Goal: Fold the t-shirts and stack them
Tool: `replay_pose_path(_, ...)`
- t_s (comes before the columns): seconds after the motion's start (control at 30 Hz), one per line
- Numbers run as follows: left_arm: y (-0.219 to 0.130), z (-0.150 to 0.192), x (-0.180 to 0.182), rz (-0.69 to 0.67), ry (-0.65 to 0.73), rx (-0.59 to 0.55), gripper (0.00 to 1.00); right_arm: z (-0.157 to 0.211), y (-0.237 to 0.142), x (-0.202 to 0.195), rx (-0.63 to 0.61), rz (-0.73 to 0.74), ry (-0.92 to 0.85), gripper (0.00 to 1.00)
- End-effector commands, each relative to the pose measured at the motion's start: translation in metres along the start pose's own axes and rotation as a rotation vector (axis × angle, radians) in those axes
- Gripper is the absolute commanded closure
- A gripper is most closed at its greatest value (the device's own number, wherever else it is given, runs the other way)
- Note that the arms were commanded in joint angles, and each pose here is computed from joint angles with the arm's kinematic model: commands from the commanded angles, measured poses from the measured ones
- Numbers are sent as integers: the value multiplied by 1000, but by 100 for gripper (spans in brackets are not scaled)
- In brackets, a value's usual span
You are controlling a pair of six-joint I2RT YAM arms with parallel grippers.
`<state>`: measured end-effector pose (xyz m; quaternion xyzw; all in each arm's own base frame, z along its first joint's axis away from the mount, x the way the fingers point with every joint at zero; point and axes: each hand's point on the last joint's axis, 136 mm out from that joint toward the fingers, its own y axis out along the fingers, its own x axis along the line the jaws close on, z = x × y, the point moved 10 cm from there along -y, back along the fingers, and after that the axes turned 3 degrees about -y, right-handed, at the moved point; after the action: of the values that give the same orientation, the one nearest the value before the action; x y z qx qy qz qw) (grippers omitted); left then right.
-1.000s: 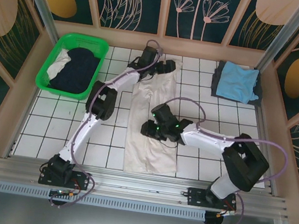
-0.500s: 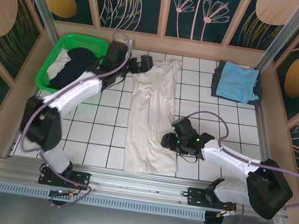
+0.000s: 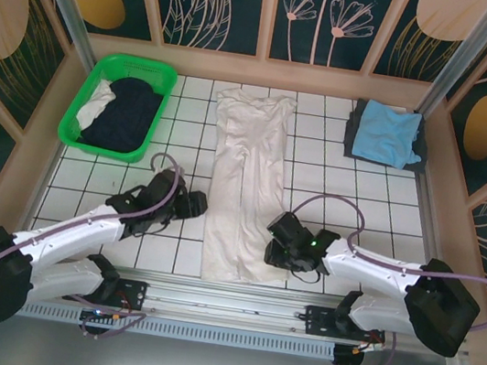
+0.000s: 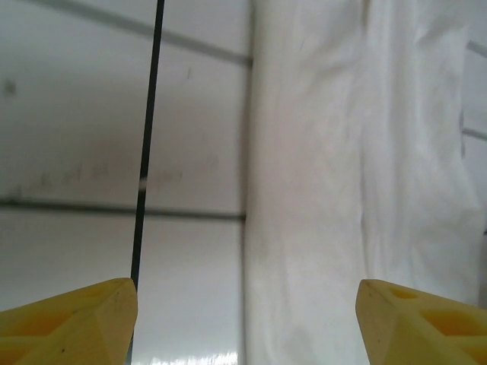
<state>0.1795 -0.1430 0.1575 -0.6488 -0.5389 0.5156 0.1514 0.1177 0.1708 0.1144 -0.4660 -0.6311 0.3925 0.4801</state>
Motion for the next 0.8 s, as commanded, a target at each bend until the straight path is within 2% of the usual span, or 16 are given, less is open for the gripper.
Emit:
replay_pose_path(0.0, -5, 15, 0, -48, -45, 28, 25, 11, 0, -11, 7, 95, 7, 57)
replay_pose_path(0.07, -7, 21, -3, -64, -27, 36, 25, 14, -2, -13, 7, 121, 4, 58)
replay_pose_path(0.2, -5, 38, -10, -30, -11, 85, 28, 19, -7, -8, -2, 84, -3, 75)
replay_pose_path(0.27, -2, 48, -13, -14, -10, 123, 29, 22, -9, -6, -7, 54, -6, 76)
replay_pose_path(0.37, -1, 61, -11, -2, -24, 145, 34, 29, -10, -7, -4, 51, -2, 75)
replay_pose_path(0.43, -2, 69, -7, -15, -22, 157, 35, 33, -14, -8, -9, 61, 4, 66)
replay_pose_path(0.53, -1, 83, -7, -27, -1, 186, 36, 40, -19, -10, -13, 76, 3, 61)
replay_pose_path(0.63, 3, 97, -19, -19, 37, 222, 35, 43, -20, -16, -23, 141, 6, 60)
replay_pose_path(0.77, 12, 116, -25, -85, 84, 260, 35, 48, -19, -14, -27, 177, -3, 57)
